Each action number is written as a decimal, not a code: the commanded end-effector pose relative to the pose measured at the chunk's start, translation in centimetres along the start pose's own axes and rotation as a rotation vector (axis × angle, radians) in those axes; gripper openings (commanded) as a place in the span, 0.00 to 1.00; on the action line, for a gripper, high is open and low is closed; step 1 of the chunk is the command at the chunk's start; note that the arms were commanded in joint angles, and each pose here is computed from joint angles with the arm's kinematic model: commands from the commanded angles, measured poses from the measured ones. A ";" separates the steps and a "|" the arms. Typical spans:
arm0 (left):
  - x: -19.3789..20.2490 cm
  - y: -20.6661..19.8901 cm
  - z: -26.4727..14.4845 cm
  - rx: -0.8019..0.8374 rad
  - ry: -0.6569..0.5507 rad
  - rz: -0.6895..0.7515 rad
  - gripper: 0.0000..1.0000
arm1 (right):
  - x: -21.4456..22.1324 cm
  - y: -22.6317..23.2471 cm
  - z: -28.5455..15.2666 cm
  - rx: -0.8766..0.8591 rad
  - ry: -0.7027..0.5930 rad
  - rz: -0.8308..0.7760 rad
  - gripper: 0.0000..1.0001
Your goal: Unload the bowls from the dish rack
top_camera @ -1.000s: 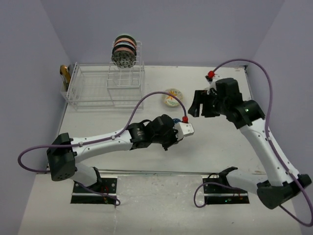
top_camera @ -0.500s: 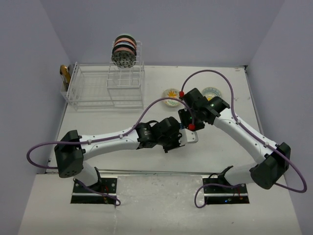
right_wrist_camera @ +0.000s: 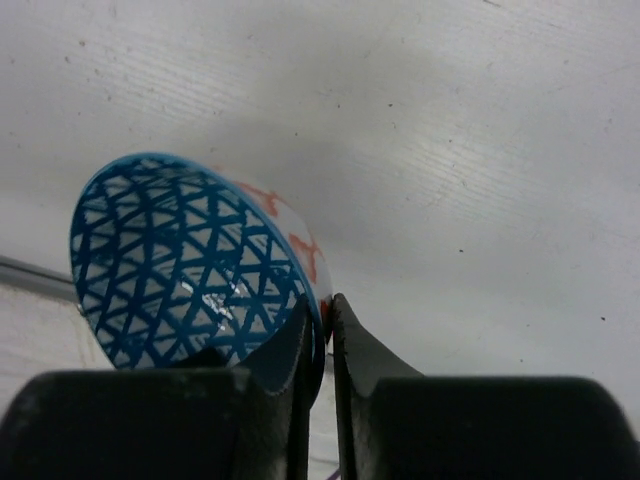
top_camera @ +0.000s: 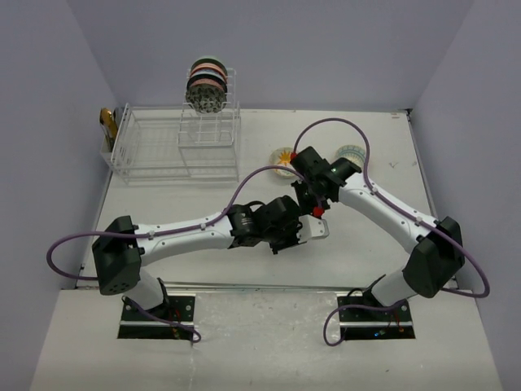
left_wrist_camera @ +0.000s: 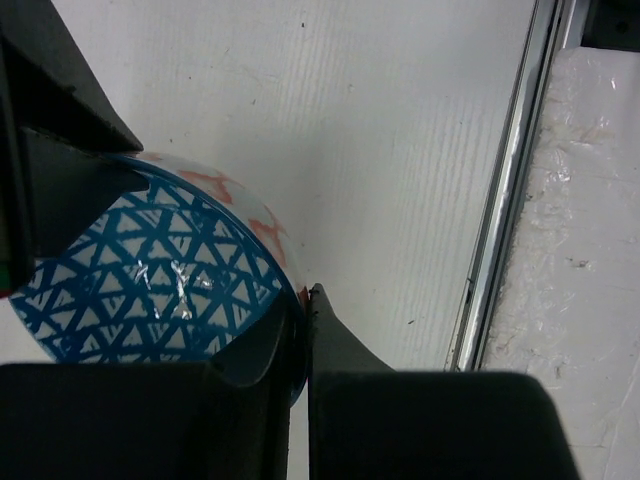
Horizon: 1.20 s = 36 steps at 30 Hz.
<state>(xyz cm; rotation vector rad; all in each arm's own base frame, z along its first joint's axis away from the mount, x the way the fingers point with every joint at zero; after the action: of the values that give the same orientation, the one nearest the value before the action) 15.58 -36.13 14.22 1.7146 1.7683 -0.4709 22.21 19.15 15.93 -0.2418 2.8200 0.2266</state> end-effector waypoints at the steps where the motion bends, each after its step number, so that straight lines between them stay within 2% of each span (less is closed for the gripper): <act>1: -2.6 1.6 -0.4 -0.092 -0.084 0.034 0.00 | -0.7 0.5 0.5 0.002 -0.018 0.024 0.04; 2: -2.5 1.8 -0.4 -0.102 -0.081 0.033 0.00 | -0.8 0.6 0.4 0.002 -0.025 0.026 0.00; 5: -2.2 2.7 -0.3 -0.163 -0.061 0.017 0.00 | -1.8 0.8 -0.7 -0.012 -0.082 0.046 0.00; 7: -2.0 3.4 -0.3 -0.215 -0.051 0.001 0.21 | -2.6 1.2 -1.7 -0.038 -0.126 0.061 0.00; 8: -2.0 3.6 -0.3 -0.228 -0.051 -0.009 0.26 | -2.8 1.4 -2.5 -0.056 -0.153 0.066 0.00; 12: -1.8 4.1 -0.1 -0.265 -0.044 -0.023 0.57 | -4.2 2.1 -4.6 -0.125 -0.252 0.086 0.00; 15: -1.8 4.2 -0.1 -0.274 -0.048 -0.026 0.68 | -4.4 2.5 -5.5 -0.164 -0.287 0.088 0.00; 23: -2.2 4.6 -1.1 -0.316 -0.109 -0.046 0.78 | -5.2 1.4 -5.6 -0.153 -0.310 0.123 0.00; 25: -2.2 4.4 -1.4 -0.312 -0.129 -0.052 0.84 | -5.8 1.0 -5.7 -0.166 -0.325 0.143 0.00; 33: -3.1 3.1 -2.3 -0.250 -0.218 -0.069 0.89 | -8.2 -1.1 -5.9 -0.187 -0.377 0.244 0.00; 36: -3.3 2.9 -2.9 -0.246 -0.239 -0.086 0.99 | -9.1 -2.3 -5.3 -0.176 -0.396 0.286 0.00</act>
<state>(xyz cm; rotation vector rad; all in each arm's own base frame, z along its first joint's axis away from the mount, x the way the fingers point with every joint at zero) 18.81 -36.85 18.63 1.3858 1.6369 -0.3772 26.70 17.23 20.37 0.0569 2.6047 0.4192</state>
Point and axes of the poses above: each gripper's point midway between its finger pads, its own z axis out along the fingers, its own y axis along the line the jaws close on, x = y × z, the point moved 2 cm from there along -z, back along the fingers, and after that the axes turned 5 degrees about z, right-handed, at the moved point
